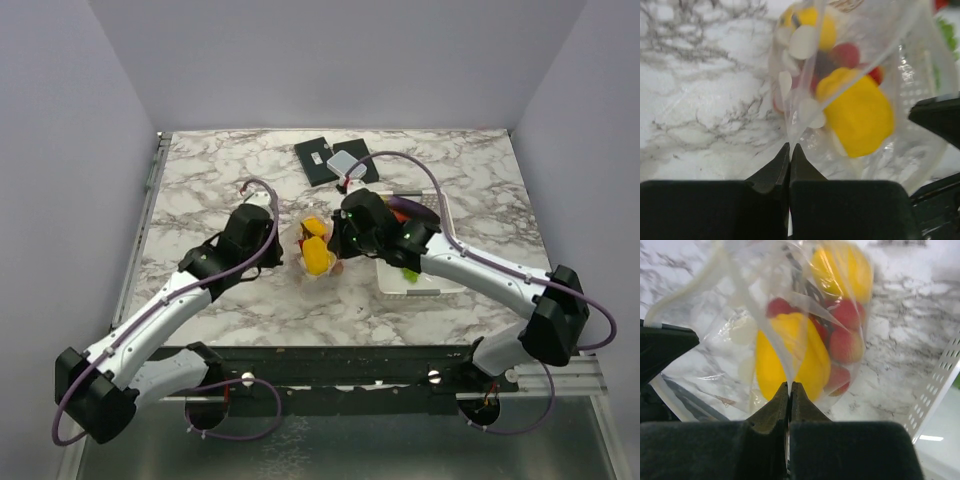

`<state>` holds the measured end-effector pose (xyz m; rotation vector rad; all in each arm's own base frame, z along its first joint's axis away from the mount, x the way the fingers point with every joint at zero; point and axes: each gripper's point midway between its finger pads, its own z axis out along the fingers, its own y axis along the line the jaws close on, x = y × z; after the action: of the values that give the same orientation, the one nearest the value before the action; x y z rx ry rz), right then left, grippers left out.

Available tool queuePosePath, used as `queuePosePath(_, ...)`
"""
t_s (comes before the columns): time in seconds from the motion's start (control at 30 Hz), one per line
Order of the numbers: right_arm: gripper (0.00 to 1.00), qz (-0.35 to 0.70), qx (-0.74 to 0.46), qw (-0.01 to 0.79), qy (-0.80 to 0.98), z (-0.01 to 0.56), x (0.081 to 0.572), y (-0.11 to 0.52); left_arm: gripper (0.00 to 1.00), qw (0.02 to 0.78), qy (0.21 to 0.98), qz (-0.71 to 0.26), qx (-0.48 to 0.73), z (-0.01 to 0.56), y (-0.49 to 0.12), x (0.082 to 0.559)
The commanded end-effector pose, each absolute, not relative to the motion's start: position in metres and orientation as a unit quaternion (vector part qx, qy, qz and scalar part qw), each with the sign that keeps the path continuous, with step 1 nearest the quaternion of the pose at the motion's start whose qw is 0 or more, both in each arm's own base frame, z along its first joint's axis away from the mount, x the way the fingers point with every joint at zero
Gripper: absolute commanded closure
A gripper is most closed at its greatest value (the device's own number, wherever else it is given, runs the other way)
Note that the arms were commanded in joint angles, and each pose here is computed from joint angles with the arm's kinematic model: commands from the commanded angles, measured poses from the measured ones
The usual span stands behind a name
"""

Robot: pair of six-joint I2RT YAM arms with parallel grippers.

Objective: Place the food in the zip-top bag and seal the zipper
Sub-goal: Adjust the zipper food storage bag at the center of the board.

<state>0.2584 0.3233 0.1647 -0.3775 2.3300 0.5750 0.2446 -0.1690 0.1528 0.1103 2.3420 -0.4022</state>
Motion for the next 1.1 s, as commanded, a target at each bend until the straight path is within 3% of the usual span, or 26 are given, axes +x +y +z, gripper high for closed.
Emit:
queuePosePath(0.0, 0.99, 0.264, -0.145, 0.426, 0.853, 0.258, 0.266, 0.326, 1.00, 0.484, 0.840, -0.240, 0.050, 0.263, -0.185, 0.256)
queuePosePath(0.2, 0.99, 0.291, -0.134, 0.473, 0.821, 0.313, 0.258, 0.310, 1.00, 0.533, 0.804, -0.259, 0.050, 0.316, -0.176, 0.249)
queuePosePath(0.53, 0.99, 0.269, -0.145, 0.391, 0.868, 0.217, 0.254, 0.327, 1.00, 0.467, 0.862, -0.193, 0.037, 0.224, -0.168, 0.255)
queuePosePath(0.8, 0.99, 0.269, -0.147, 0.397, 0.865, 0.225, 0.256, 0.327, 1.00, 0.483, 0.851, -0.199, 0.050, 0.240, -0.170, 0.256)
queuePosePath(0.97, 0.88, 0.267, -0.145, 0.411, 0.860, 0.239, 0.258, 0.323, 1.00, 0.500, 0.842, -0.192, 0.067, 0.256, -0.170, 0.262)
queuePosePath(1.07, 0.64, 0.260, -0.141, 0.424, 0.856, 0.249, 0.260, 0.318, 1.00, 0.506, 0.839, -0.182, 0.077, 0.263, -0.172, 0.268)
